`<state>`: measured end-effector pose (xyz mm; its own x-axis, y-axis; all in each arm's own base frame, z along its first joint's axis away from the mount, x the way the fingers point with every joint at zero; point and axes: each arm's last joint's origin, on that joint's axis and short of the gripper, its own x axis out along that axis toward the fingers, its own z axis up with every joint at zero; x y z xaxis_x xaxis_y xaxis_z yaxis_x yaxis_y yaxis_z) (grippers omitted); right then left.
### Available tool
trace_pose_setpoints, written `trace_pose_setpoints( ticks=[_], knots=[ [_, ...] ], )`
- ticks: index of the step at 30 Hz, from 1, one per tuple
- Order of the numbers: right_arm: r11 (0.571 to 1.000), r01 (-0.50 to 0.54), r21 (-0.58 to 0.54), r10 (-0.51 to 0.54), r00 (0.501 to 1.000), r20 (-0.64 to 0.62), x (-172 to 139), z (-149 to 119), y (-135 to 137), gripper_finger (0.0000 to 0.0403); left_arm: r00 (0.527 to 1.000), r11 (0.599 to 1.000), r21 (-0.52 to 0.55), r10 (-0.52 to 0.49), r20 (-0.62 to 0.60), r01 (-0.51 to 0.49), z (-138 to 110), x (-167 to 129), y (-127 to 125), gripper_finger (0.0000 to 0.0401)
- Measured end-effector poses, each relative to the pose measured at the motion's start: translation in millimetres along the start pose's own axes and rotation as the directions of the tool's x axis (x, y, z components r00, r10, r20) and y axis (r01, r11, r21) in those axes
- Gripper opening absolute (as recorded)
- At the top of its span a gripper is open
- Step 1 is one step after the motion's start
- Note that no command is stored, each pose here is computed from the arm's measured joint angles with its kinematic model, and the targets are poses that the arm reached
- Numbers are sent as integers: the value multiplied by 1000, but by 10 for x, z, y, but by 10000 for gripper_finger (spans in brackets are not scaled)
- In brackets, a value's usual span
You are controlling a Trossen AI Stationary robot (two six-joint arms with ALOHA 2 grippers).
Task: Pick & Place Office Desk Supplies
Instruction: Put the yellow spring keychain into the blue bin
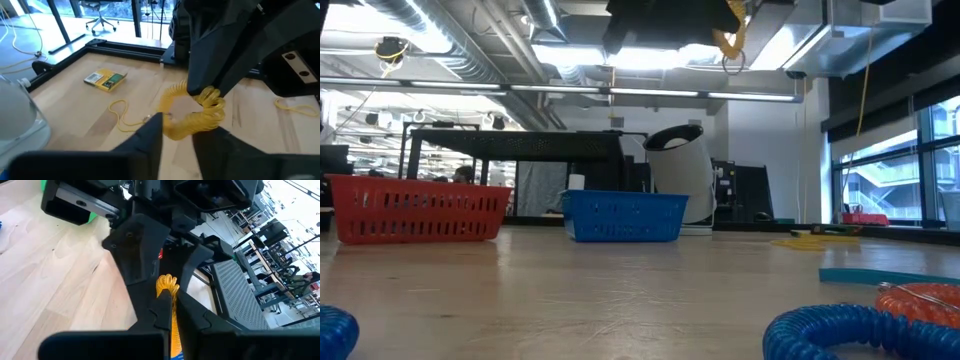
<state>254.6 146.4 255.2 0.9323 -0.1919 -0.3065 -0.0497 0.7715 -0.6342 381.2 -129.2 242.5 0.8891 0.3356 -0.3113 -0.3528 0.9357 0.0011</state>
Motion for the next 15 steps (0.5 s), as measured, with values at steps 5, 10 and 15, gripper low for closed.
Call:
trace_pose_setpoints(
  ticks=[5, 10, 15],
  knots=[
    [998, -9, 67, 9, 1000, 3, 1, 0, 2, 15, 1000, 1000, 23, -8, -2, 8, -2, -4, -6, 18],
    [980, -14, 199, 14, 1000, -1, 22, -13, -17, 55, 1000, 1000, 25, -9, -3, 9, -2, -3, -6, 25],
    [967, -17, 256, 20, 1000, -9, 29, -27, -24, 124, 1000, 1000, 25, -2, -1, 2, -1, -3, -4, 22]
  ],
)
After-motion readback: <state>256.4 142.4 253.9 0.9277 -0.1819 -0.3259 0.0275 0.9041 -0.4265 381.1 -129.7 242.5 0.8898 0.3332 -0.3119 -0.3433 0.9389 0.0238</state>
